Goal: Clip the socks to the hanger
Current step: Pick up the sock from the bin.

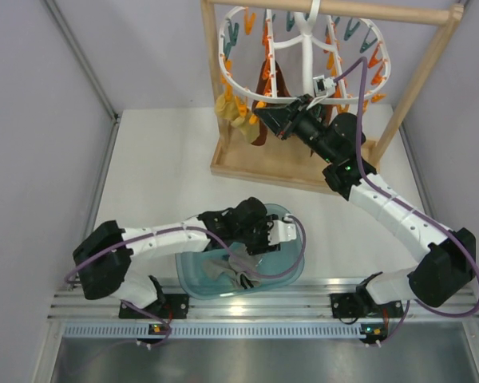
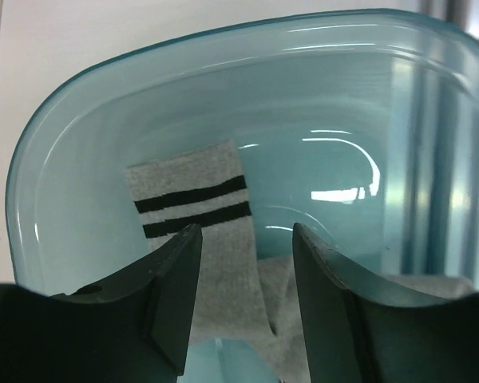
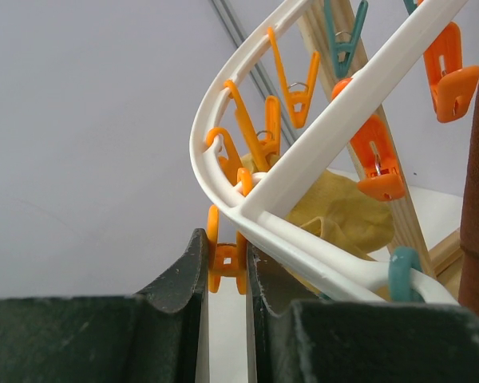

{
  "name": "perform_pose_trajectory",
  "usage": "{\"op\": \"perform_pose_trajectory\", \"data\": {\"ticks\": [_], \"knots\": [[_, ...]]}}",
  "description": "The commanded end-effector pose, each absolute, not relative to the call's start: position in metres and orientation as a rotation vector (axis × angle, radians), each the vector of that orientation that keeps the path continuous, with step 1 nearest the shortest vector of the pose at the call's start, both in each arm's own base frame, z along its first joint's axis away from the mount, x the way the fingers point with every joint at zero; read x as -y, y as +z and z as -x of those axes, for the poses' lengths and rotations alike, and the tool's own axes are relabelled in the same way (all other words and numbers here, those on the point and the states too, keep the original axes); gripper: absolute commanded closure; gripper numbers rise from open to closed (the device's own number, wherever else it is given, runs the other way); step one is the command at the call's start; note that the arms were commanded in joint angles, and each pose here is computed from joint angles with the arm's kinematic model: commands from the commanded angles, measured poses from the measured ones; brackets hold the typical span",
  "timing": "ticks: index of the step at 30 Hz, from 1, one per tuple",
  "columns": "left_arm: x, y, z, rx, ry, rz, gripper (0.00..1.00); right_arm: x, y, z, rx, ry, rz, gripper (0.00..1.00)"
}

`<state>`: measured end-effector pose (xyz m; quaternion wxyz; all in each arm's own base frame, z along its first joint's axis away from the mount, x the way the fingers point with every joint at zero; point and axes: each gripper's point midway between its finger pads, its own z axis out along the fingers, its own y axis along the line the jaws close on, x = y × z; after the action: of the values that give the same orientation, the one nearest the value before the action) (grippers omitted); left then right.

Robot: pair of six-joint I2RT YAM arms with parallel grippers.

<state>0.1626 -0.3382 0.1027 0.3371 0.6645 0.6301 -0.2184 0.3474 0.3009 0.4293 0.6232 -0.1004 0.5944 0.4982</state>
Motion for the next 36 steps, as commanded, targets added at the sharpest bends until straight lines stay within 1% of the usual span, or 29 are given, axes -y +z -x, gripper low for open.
{"op": "perform_pose_trajectory", "data": {"ticks": [1, 4, 11, 14, 17, 18, 19, 20, 21, 23, 24, 26, 27, 30, 31, 32, 36], "knots": [[0.36, 0.106, -0.193, -1.62, -0.497, -1.584, 0.46, -0.292, 0.458, -0.347, -1.277, 1.132, 0.219, 1.0], [0.361, 0.089, -0.2, -1.62, -0.449, -1.622, 0.46, -0.292, 0.459, -0.347, -1.276, 1.134, 0.214, 1.0], [0.363, 0.05, -0.214, -1.708, -0.395, -1.667, 0.46, -0.291, 0.459, -0.347, -1.277, 1.138, 0.215, 1.0], [0.36, 0.036, -0.218, -1.77, -0.423, -1.681, 0.49, -0.291, 0.459, -0.346, -1.278, 1.137, 0.215, 1.0], [0.358, 0.032, -0.212, -1.794, -0.483, -1.714, 0.59, -0.291, 0.458, -0.345, -1.281, 1.137, 0.219, 1.0], [0.358, 0.033, -0.209, -1.782, -0.504, -1.731, 0.69, -0.29, 0.458, -0.345, -1.281, 1.135, 0.218, 1.0], [0.356, 0.034, -0.203, -1.779, -0.524, -1.75, 0.73, -0.29, 0.458, -0.346, -1.281, 1.134, 0.217, 1.0], [0.359, 0.044, -0.199, -1.751, -0.562, -1.745, 0.79, -0.289, 0.459, -0.345, -1.279, 1.133, 0.218, 1.0], [0.358, 0.048, -0.195, -1.75, -0.583, -1.742, 0.86, -0.289, 0.46, -0.345, -1.276, 1.133, 0.219, 1.0], [0.359, 0.062, -0.189, -1.737, -0.625, -1.73, 0.96, -0.289, 0.46, -0.345, -1.277, 1.132, 0.217, 1.0], [0.361, 0.086, -0.187, -1.707, -0.656, -1.681, 1.0, -0.289, 0.461, -0.345, -1.277, 1.132, 0.217, 1.0], [0.363, 0.112, -0.185, -1.676, -0.68, -1.62, 1.0, -0.288, 0.462, -0.345, -1.275, 1.13, 0.217, 1.0], [0.362, 0.145, -0.19, -1.615, -0.666, -1.546, 1.0, -0.289, 0.462, -0.344, -1.275, 1.13, 0.219, 1.0], [0.36, 0.197, -0.189, -1.495, -0.669, -1.453, 1.0, -0.288, 0.462, -0.345, -1.272, 1.124, 0.219, 1.0], [0.355, 0.227, -0.189, -1.416, -0.662, -1.404, 1.0, -0.289, 0.462, -0.345, -1.27, 1.124, 0.221, 1.0], [0.354, 0.243, -0.19, -1.34, -0.641, -1.391, 1.0, -0.289, 0.463, -0.345, -1.269, 1.126, 0.22, 1.0], [0.34, 0.289, -0.196, -1.202, -0.551, -1.312, 1.0, -0.287, 0.466, -0.345, -1.258, 1.125, 0.215, 1.0]]}}
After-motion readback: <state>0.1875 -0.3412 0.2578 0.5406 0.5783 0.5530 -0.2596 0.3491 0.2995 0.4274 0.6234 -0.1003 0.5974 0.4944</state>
